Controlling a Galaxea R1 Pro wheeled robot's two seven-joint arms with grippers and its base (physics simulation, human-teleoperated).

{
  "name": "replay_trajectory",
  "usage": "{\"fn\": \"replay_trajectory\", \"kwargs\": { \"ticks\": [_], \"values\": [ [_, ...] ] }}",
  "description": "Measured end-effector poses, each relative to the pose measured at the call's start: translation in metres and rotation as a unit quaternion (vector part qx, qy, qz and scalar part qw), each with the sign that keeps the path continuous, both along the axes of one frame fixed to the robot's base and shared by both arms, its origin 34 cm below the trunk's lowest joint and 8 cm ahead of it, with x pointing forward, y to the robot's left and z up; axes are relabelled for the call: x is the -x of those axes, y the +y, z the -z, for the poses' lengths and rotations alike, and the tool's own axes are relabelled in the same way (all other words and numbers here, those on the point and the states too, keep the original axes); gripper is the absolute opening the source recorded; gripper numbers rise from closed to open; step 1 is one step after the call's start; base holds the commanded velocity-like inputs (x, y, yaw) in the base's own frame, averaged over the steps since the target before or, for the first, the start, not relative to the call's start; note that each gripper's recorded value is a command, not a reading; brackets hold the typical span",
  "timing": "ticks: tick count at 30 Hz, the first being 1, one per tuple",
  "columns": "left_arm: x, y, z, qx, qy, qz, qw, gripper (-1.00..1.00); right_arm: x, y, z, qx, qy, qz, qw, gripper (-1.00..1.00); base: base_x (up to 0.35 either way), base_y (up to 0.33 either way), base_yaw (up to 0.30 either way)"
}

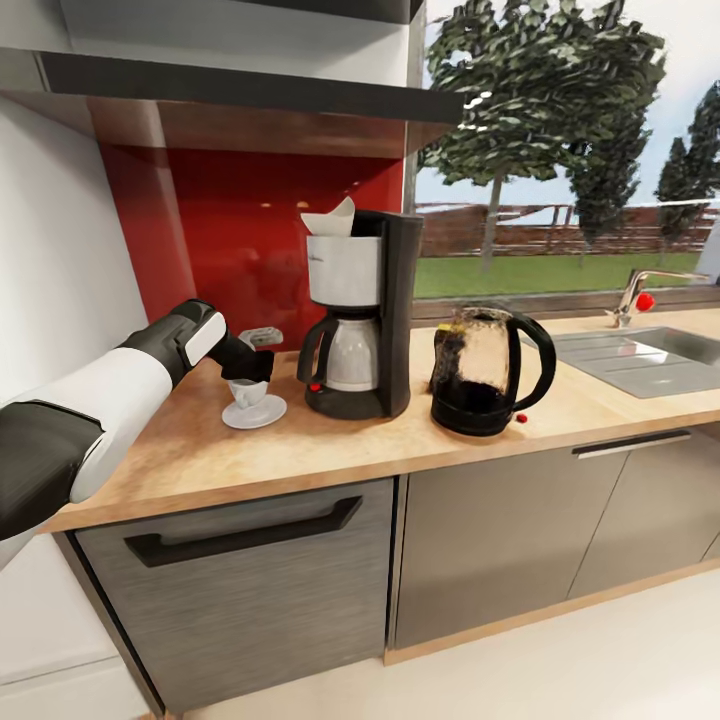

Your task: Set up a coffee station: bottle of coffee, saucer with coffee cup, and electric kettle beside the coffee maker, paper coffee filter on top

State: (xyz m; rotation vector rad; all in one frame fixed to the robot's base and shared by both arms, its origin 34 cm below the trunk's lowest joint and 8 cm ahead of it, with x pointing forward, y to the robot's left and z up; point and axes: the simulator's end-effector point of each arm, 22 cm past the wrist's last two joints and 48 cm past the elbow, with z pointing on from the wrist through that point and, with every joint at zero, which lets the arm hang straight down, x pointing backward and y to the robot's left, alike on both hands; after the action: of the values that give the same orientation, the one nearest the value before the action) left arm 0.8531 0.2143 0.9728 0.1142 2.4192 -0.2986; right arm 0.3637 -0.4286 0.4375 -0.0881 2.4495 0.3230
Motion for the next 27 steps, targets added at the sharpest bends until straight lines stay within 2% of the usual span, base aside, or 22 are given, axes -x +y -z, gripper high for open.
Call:
{"fn": "replay_trajectory", "kwargs": {
  "ticks": [17,27],
  "values": [
    [-0.002,0.0,0.004,0.0,0.003,0.0,1.0,-1.0,0.002,0.0,0.001,0.0,0.003,0.0,1.0,1.0,0.0,0.0,0.0],
    [-0.001,0.0,0.009,-0.001,-0.004,0.0,1.0,-1.0,0.004,0.0,0.015,0.0,0.003,0.0,1.0,1.0,0.0,0.0,0.0]
  ]
}}
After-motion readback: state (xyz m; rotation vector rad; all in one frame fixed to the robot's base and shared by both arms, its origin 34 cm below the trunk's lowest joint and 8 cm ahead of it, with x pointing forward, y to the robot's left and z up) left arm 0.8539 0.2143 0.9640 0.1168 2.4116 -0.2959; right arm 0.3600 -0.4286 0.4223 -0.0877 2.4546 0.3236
